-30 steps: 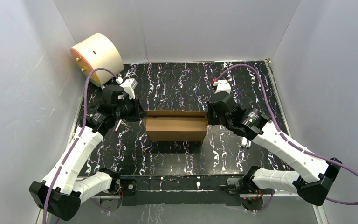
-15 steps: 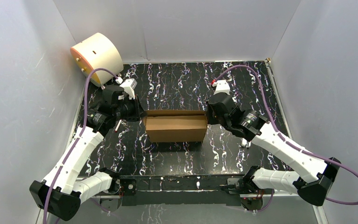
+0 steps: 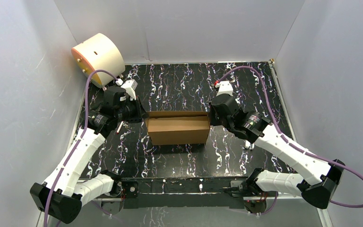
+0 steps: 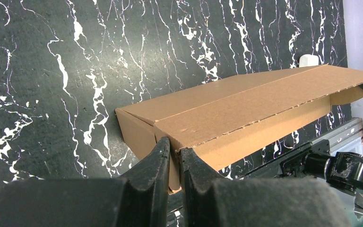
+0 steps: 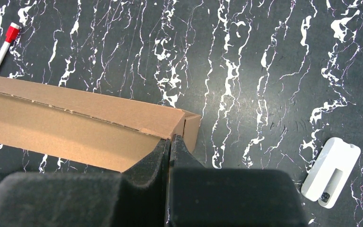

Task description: Fold the paper box

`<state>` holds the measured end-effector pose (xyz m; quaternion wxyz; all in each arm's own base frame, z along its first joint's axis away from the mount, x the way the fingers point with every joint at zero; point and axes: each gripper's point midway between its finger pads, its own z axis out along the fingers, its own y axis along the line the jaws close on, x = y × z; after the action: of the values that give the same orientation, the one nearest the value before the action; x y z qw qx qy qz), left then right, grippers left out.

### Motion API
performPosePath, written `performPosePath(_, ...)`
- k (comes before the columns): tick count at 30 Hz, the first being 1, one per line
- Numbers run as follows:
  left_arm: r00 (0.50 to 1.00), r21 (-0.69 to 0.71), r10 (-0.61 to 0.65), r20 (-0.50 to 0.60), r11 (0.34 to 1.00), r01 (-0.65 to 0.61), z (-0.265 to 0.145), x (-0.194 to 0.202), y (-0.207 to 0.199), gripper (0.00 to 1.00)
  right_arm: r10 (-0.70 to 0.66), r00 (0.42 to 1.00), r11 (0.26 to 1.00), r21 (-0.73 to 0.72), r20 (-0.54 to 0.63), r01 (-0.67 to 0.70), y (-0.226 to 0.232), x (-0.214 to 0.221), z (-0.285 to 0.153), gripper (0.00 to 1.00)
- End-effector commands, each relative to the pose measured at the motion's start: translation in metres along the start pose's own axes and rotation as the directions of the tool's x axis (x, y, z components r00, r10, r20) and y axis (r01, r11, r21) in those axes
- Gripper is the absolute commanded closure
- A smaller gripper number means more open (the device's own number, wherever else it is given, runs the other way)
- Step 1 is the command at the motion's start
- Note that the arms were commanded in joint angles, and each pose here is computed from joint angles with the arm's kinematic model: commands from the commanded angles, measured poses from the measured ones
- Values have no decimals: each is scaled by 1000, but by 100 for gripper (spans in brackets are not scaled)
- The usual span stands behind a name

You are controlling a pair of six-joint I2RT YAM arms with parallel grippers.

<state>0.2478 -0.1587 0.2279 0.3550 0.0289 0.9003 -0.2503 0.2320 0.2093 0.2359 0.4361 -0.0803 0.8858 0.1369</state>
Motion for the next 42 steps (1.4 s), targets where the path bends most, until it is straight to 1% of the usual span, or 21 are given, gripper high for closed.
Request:
performPosePath(1, 999, 103, -37, 33, 994, 33, -10, -14, -27, 92, 8, 1000, 999, -49, -23, -10, 9, 7, 1, 100)
performPosePath(5, 998, 120, -58, 33, 991, 54, -11, -16, -32, 92, 9, 1000, 999, -52, -19, -10, 9, 8, 0, 100)
performPosePath(10, 996, 138, -70, 60, 989, 61, -14, -25, -37, 92, 8, 1000, 998, -56, -22, -9, 10, 9, 0, 100)
performPosePath(19, 995, 129, -85, 49, 988, 78, -8, -20, -34, 92, 5, 1000, 998, -65, -19, -7, 10, 11, 1, 100)
performPosePath(27, 994, 89, -108, 13, 990, 106, 1, 13, -14, 93, 4, 1000, 998, -70, -18, -5, 8, 16, 3, 100)
performPosePath(35, 991, 96, -132, 32, 987, 128, 1, 27, -7, 94, -5, 1000, 995, -96, -10, 4, 12, 19, 6, 100)
performPosePath(42, 992, 109, -124, 27, 987, 120, 12, 48, 2, 92, -26, 999, 995, -96, -28, 23, 8, 38, 17, 100)
